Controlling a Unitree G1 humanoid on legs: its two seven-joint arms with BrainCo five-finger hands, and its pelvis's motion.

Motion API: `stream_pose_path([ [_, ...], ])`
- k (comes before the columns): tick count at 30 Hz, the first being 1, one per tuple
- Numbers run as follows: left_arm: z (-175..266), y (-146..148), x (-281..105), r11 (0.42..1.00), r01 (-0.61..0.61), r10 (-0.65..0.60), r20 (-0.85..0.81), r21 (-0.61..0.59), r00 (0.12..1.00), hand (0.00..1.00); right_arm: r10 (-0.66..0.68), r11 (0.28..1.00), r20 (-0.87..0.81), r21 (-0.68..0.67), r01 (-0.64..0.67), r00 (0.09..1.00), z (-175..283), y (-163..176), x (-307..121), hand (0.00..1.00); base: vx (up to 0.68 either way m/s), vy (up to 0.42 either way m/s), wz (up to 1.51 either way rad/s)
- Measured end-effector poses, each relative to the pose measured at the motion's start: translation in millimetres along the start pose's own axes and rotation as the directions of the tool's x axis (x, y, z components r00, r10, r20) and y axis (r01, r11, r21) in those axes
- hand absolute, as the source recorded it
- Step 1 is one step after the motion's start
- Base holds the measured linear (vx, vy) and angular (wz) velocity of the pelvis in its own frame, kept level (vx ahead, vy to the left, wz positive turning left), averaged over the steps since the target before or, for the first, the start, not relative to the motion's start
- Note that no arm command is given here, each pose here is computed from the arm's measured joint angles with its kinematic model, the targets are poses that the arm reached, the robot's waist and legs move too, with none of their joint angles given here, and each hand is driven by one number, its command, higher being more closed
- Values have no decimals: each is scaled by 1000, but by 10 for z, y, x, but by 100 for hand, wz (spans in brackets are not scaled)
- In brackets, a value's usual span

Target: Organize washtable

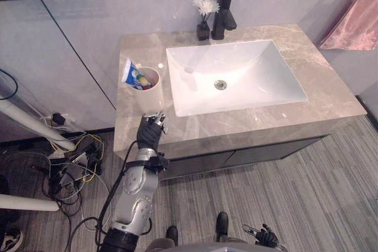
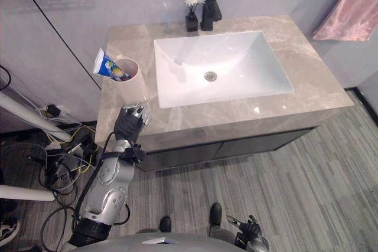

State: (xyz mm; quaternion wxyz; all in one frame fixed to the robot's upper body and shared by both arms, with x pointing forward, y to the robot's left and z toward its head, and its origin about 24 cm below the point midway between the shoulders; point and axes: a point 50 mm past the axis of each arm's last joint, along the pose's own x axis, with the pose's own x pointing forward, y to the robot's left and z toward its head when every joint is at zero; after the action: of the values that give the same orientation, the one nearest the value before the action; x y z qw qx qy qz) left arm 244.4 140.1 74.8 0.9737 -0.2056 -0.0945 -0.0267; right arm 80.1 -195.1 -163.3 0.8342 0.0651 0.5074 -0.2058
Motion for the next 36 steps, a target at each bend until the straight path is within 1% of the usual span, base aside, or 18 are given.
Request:
stream_pose_path([
  [9, 13, 62, 135, 999, -47, 47, 14, 22, 999, 100, -2, 1000, 1, -1, 2, 1000, 6, -10, 2, 0, 0, 0, 0],
  [14, 79, 179, 194, 994, -107, 106, 44, 30, 993, 100, 0, 1000, 5, -1, 0, 1000, 16, -4, 3, 0, 0, 0, 0],
  [24, 148, 286, 303, 984, -172, 169, 76, 39, 983, 100, 1, 1000, 7, 2, -1, 1000, 22, -4, 4, 0, -2, 0, -3],
  [36, 181, 275, 396, 982, -173, 167, 93, 70, 982, 100, 9, 1000, 8, 4, -9, 1000, 25, -2, 5, 0, 10, 3, -5],
])
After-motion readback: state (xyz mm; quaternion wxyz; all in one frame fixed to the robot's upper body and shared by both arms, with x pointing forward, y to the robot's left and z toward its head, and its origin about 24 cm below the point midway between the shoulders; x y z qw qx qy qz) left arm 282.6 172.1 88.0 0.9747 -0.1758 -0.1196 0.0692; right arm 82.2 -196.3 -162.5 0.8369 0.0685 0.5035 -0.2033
